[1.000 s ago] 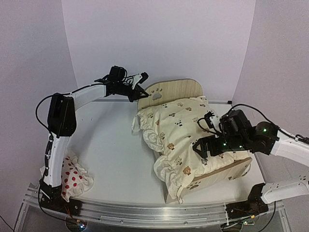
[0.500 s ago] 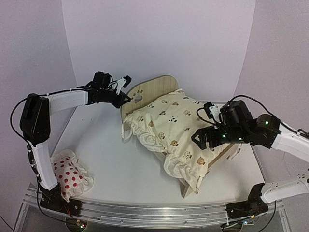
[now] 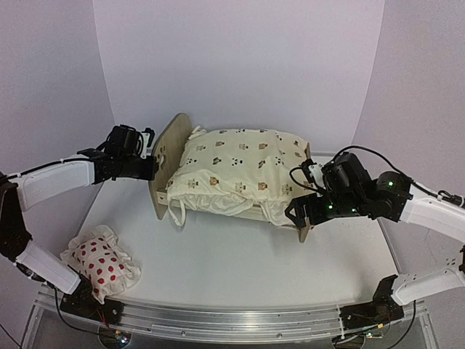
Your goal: Set up the pet bed
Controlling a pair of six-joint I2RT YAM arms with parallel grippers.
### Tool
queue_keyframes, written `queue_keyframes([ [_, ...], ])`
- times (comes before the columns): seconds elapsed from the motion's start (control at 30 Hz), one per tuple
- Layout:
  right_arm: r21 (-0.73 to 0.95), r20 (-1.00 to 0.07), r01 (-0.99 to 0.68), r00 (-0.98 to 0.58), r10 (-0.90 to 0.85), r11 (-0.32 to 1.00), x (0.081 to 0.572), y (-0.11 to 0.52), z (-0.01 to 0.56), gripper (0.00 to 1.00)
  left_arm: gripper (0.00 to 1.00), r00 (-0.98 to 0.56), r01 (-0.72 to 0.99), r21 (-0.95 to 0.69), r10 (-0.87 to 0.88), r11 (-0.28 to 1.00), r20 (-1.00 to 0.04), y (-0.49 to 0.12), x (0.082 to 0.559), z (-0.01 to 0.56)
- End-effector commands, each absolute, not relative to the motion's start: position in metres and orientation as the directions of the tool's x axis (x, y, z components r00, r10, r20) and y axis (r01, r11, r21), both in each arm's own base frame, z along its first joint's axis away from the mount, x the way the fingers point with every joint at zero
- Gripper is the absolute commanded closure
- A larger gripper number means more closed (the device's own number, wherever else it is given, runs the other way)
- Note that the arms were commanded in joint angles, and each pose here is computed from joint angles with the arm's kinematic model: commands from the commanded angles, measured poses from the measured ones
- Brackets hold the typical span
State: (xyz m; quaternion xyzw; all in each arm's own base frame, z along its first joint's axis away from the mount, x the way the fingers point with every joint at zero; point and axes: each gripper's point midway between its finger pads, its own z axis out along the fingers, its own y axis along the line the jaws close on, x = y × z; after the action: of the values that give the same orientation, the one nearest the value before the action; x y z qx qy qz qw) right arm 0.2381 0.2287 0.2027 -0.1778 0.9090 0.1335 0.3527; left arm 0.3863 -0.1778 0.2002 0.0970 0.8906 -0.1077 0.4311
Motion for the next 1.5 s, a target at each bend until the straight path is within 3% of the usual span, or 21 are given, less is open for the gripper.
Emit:
queue_keyframes([
  [0.0, 0.173, -0.665, -0.472, -0.704, -0.252, 0.864, 0.234, 0.249, 0.201, 0.02, 1.00, -0.694, 0.165, -0.302, -0.107, 0.939, -0.712, -0.196, 0.338, 0.199],
  [0.27, 0.318, -0.664, -0.644, -0.675, -0.321, 0.696, 0.224, 0.319, 0.204, 0.02, 1.00, -0.780, 0.190, -0.446, -0.141, 0.875, -0.609, -0.222, 0.297, 0.187],
  [0.5, 0.260, -0.729, -0.825, -0.509, -0.458, 0.502, 0.203, 0.396, 0.198, 0.06, 1.00, -0.776, 0.285, -0.478, -0.093, 0.831, -0.624, -0.236, 0.284, 0.195],
  [0.73, 0.220, -0.772, -0.881, -0.420, -0.477, 0.419, 0.207, 0.463, 0.182, 0.17, 0.96, -0.766, 0.329, -0.502, -0.084, 0.800, -0.637, -0.239, 0.274, 0.203],
  [0.93, 0.143, -0.809, -0.926, -0.312, -0.498, 0.349, 0.207, 0.513, 0.169, 0.23, 0.78, -0.731, 0.333, -0.462, -0.084, 0.822, -0.677, -0.226, 0.272, 0.208],
  [1.07, 0.117, -0.823, -0.933, -0.284, -0.493, 0.342, 0.214, 0.536, 0.154, 0.26, 0.55, -0.706, 0.320, -0.443, -0.101, 0.838, -0.701, -0.216, 0.272, 0.210],
  [1.17, 0.104, -0.823, -0.930, -0.280, -0.495, 0.353, 0.220, 0.546, 0.141, 0.28, 0.43, -0.693, 0.317, -0.434, -0.107, 0.843, -0.713, -0.211, 0.270, 0.212],
  [1.47, 0.019, -0.824, -0.924, -0.231, -0.517, 0.383, 0.228, 0.555, 0.121, 0.38, 0.36, -0.654, 0.302, -0.386, -0.105, 0.871, -0.749, -0.193, 0.265, 0.223],
])
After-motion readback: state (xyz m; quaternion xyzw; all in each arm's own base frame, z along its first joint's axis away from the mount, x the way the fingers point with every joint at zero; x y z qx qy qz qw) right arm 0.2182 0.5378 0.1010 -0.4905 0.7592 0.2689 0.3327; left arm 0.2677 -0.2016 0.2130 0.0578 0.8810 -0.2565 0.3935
